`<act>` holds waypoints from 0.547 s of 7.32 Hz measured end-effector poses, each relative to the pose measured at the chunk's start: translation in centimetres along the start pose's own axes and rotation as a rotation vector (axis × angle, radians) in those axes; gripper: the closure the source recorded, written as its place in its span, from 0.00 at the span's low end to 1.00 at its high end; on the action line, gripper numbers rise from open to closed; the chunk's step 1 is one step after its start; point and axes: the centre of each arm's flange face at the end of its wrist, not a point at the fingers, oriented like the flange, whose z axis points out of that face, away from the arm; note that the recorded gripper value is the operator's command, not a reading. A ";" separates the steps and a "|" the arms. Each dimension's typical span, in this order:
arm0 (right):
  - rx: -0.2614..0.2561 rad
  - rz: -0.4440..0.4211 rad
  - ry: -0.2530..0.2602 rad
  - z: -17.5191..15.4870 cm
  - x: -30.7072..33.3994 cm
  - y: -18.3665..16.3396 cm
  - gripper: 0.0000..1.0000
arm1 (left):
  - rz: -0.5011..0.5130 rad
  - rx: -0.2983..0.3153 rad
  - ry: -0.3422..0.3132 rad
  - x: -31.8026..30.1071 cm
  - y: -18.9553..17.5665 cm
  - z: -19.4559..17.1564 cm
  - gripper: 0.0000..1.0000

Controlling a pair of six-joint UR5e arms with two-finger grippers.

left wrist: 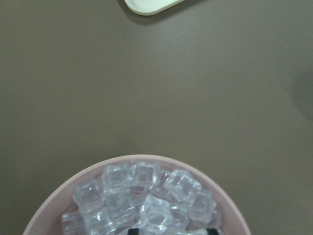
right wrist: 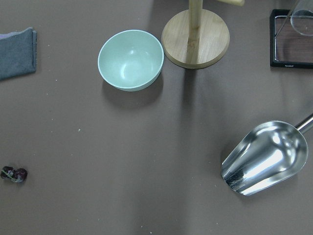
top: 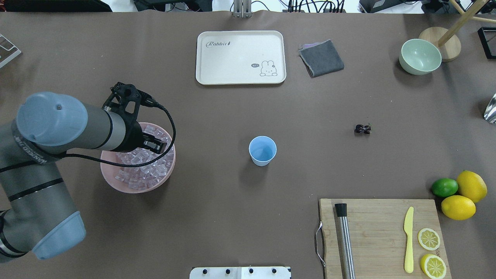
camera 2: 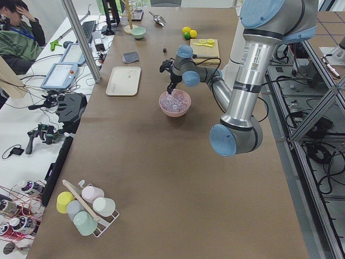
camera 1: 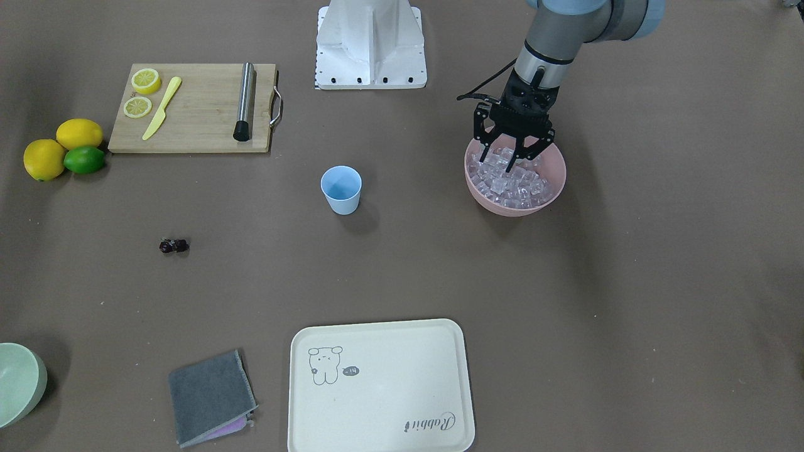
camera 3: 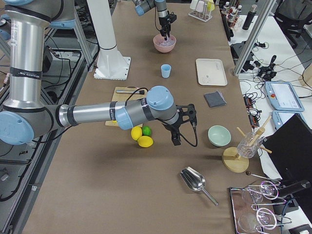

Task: Put ice and cherries in cup
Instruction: 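Lift the ice cube and carry it over the light-blue cup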

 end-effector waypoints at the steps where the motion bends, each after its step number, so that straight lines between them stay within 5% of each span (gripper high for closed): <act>1: 0.000 0.000 0.000 0.0 0.0 0.0 0.00 | -0.048 0.008 0.028 2.5 -1.2 0.5 1.00; 4: -0.001 0.000 -0.001 0.0 0.0 0.1 0.00 | -0.159 0.003 0.093 9.8 -3.7 2.2 1.00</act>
